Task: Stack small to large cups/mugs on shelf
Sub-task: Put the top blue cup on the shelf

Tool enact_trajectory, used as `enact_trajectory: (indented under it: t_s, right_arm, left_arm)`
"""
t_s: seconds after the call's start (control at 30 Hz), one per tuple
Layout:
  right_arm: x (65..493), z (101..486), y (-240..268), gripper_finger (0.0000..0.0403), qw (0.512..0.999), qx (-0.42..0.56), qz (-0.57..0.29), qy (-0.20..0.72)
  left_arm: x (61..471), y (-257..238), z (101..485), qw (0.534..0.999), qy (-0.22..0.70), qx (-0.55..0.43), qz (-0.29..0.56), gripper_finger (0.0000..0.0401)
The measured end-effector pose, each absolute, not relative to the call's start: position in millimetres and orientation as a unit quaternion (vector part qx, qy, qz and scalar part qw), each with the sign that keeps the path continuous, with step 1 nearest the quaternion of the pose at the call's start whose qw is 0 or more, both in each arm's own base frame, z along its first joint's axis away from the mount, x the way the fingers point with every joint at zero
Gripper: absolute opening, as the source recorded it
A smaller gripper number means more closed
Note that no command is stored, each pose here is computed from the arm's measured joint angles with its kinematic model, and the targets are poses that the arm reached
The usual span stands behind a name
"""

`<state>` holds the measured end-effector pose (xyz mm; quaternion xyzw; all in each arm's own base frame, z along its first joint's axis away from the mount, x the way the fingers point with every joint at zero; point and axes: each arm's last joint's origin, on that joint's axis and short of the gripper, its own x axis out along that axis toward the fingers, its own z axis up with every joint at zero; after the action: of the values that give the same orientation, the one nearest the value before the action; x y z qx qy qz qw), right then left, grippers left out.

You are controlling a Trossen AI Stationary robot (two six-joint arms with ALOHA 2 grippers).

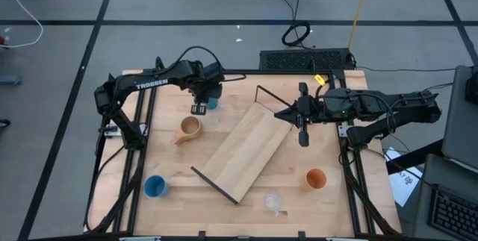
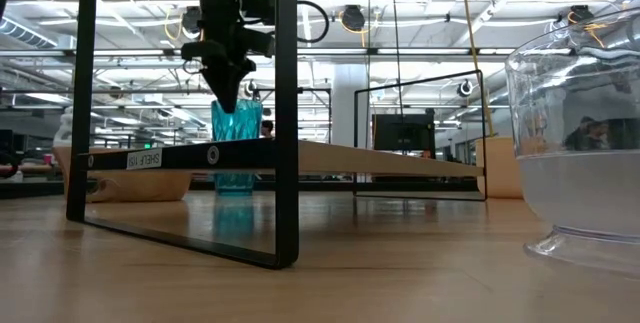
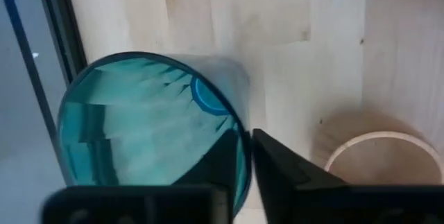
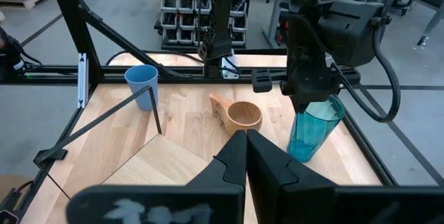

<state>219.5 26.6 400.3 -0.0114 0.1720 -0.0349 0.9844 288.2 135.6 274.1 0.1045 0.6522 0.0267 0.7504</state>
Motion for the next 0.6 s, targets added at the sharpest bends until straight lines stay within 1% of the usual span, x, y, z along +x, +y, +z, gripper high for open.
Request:
enact_trajectory:
  t_s: [0.03, 0.1, 0.23, 0.33, 0.47, 0.6]
  right_arm:
    - [219.5, 400.3, 26.5, 0.0, 0.984, -0.011, -0.035, 0.172]
    - [219.5, 400.3, 26.6, 0.0, 0.984, -0.011, -0.035, 0.172]
    - [219.5, 400.3, 26.6, 0.0, 0.984, -0.011, -0.035, 0.172]
    - [219.5, 400.3, 26.6, 0.0, 0.984, -0.011, -0.035, 0.172]
    - [219.7, 399.5, 26.7, 0.0, 0.985, -0.011, -0.035, 0.171]
    - [222.8, 391.8, 27.2, 0.0, 0.985, -0.014, -0.034, 0.171]
  left_arm:
    - [288.3, 135.4, 274.1, 0.751, 0.652, 0.104, 0.024, 0.0019]
    - [288.4, 135.4, 274.0, 0.751, 0.652, 0.106, 0.024, 0.0009]
    - [287.8, 132.5, 275.2, 0.746, 0.657, 0.106, 0.017, 0.0015]
    - [286.8, 127.5, 280.8, 0.737, 0.667, 0.108, 0.005, 0.0008]
    - [284.7, 117.7, 300.2, 0.741, 0.662, 0.113, 0.003, 0.001]
    - [277.9, 100.5, 329.9, 0.754, 0.642, 0.138, -0.009, 0.0006]
